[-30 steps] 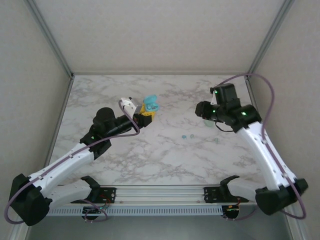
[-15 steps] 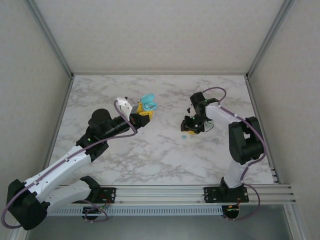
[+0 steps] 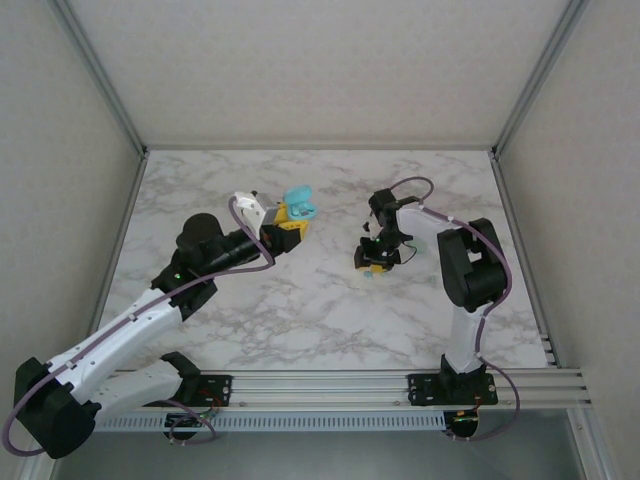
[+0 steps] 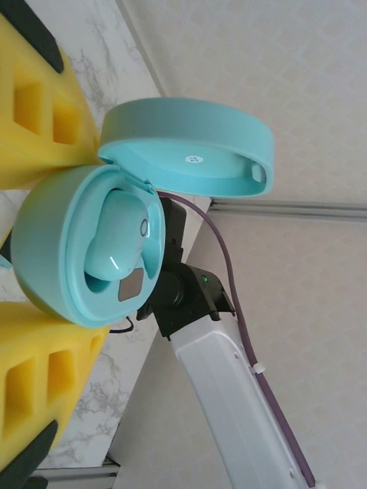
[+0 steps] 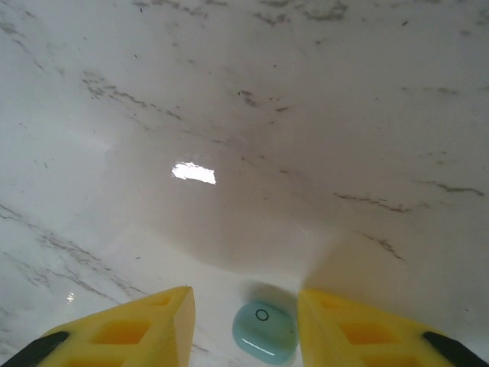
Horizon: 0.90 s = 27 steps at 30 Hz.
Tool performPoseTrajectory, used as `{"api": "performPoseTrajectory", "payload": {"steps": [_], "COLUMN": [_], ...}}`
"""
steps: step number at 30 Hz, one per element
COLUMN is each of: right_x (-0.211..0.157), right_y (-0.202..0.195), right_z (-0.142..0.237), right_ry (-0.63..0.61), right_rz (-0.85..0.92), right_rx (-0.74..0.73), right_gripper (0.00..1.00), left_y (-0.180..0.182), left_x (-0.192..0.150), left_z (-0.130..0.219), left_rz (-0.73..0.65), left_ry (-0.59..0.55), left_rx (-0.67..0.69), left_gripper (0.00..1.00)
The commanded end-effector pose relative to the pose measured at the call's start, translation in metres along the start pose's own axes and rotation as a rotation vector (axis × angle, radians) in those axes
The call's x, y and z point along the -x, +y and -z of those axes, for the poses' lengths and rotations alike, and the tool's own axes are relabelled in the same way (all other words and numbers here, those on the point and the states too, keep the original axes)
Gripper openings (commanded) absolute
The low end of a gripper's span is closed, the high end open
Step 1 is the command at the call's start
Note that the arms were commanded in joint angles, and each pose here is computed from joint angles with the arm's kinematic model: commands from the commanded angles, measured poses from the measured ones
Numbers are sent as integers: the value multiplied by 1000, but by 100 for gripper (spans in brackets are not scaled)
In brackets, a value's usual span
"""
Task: Insert the wireless bluetooth earbuds into the charging case
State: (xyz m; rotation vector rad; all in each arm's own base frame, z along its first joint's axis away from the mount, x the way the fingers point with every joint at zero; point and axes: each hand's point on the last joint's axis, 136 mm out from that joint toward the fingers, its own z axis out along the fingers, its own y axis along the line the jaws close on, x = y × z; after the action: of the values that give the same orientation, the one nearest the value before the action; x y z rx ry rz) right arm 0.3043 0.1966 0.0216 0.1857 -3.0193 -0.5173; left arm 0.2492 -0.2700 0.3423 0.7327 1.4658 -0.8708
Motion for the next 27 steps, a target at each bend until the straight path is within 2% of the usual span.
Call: {"api": "performPoseTrajectory", "payload": {"steps": [1, 12, 27], "right_x": [-9, -29, -31], "right_y": [1, 25, 17], "right_z": [-2, 5, 3], "right_ry": [39, 71, 93], "right_rz": [30, 66, 112], "right_rx": [-9, 57, -85], "right_gripper": [41, 38, 37], "left_y": [-8, -7, -5], "left_x": [17, 11, 6], "left_z": [0, 0, 0], "left_rz": [-2, 5, 8], "left_ry": [-33, -20, -5], "left_rx": [-32, -26, -19], "left_gripper": [27, 28, 29]}}
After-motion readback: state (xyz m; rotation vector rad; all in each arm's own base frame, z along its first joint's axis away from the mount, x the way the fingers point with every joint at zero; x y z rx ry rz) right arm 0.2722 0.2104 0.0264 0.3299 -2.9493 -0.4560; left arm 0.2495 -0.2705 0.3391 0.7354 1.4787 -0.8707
